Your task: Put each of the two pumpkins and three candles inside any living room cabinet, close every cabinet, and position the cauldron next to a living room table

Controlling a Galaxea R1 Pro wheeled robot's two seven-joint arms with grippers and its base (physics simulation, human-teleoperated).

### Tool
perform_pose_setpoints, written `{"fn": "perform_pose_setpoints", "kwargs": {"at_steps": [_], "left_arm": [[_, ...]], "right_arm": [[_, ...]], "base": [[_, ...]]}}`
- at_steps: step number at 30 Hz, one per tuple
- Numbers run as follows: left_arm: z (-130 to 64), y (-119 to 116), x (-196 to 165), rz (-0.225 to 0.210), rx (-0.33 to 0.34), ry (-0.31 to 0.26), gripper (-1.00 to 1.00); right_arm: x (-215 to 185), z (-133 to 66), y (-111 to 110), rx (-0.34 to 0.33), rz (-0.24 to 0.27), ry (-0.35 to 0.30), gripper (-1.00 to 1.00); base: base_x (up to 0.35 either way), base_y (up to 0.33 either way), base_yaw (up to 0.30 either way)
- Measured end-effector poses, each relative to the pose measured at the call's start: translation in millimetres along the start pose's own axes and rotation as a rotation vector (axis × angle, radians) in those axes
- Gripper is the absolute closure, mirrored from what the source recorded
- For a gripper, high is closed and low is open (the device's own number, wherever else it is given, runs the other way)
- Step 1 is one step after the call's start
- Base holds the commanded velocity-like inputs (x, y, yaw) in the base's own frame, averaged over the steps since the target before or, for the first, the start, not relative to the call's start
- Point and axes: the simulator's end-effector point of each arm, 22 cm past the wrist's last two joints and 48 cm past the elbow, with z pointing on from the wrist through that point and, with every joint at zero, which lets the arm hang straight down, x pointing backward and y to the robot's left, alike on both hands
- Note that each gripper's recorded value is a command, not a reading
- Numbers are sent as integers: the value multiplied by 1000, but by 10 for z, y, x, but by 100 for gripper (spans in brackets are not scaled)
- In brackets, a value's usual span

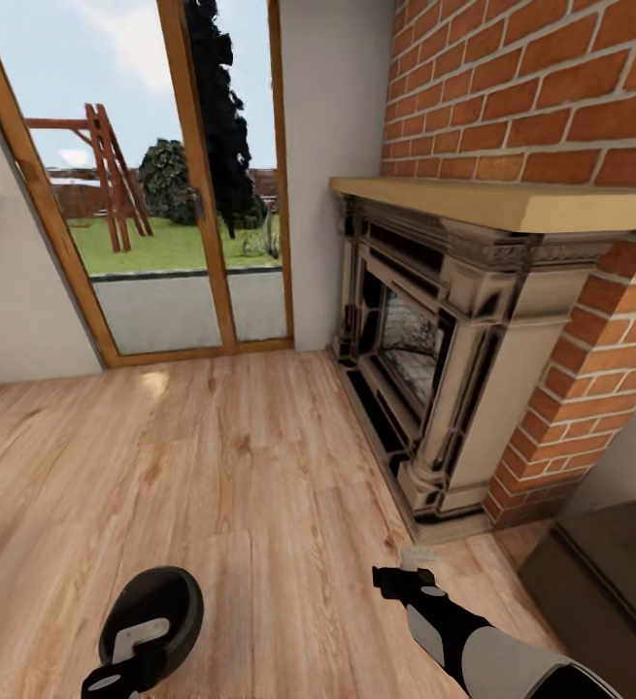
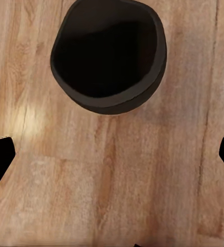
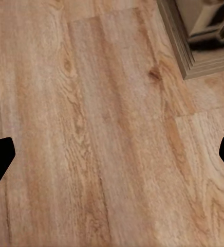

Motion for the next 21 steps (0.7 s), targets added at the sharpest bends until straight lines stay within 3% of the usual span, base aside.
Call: {"fn": "perform_pose_setpoints", "kwargs": {"at_steps": [13,21], "left_arm": [[-169,-10,-79,2,14,1,-100],[-177,-60,-65,2,21,2,-100]], "right_arm": [[-114,-153,11,0,0,0,-100],[-111,-153,10,-1,0,0,-100]], "base": [[0,0,286],[0,0,286]]}}
